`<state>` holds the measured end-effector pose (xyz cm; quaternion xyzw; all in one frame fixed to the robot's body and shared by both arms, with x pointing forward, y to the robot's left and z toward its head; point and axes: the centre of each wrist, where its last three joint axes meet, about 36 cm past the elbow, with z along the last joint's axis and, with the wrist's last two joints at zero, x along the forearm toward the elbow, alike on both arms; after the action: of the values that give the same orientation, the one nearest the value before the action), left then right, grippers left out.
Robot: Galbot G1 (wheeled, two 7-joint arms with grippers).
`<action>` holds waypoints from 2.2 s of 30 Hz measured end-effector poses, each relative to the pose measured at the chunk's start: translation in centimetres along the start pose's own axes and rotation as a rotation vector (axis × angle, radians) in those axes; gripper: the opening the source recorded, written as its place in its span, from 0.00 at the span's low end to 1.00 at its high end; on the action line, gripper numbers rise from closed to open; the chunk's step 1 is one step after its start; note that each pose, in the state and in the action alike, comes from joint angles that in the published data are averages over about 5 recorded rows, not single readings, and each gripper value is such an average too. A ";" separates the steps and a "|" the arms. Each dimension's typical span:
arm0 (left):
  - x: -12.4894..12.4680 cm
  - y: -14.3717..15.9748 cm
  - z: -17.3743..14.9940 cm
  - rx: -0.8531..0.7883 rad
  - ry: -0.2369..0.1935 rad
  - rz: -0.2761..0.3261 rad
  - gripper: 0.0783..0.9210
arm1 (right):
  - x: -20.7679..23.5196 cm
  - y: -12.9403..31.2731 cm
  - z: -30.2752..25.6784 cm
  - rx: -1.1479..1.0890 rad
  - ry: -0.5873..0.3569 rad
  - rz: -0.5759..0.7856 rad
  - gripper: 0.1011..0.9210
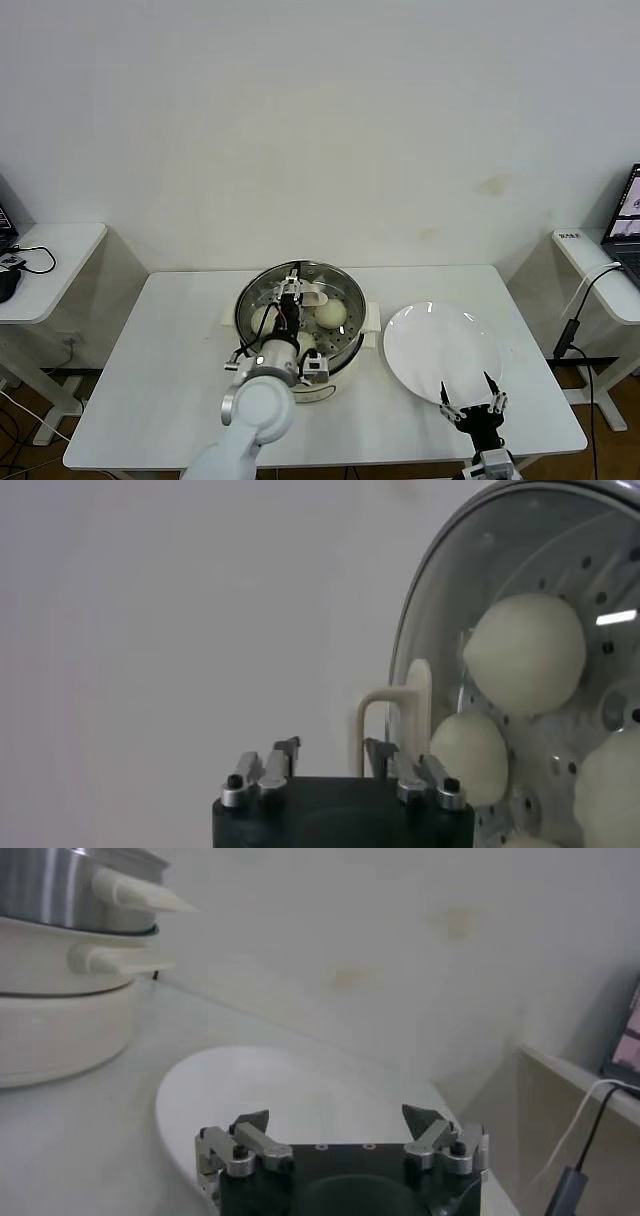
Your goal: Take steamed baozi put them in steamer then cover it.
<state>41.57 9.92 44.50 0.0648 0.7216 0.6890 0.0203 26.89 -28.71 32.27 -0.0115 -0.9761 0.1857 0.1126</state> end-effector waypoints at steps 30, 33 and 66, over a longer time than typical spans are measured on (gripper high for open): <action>14.7 1.7 9.4 0.713 -0.067 -0.148 0.88 | 1.2 -2.5 1.0 0.001 -0.010 -0.045 0.88; 16.0 0.5 10.9 0.891 -0.027 -0.142 0.88 | 1.4 -2.6 0.9 -0.009 -0.023 -0.059 0.88; 25.2 -9.2 16.4 1.415 0.212 -0.145 0.88 | 3.8 -0.5 -1.1 -0.176 -0.088 -0.190 0.88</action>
<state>17.94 28.83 35.99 -0.0528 0.9957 0.0557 -0.0512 23.42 -28.53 34.22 0.0793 -0.9893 0.0882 0.0853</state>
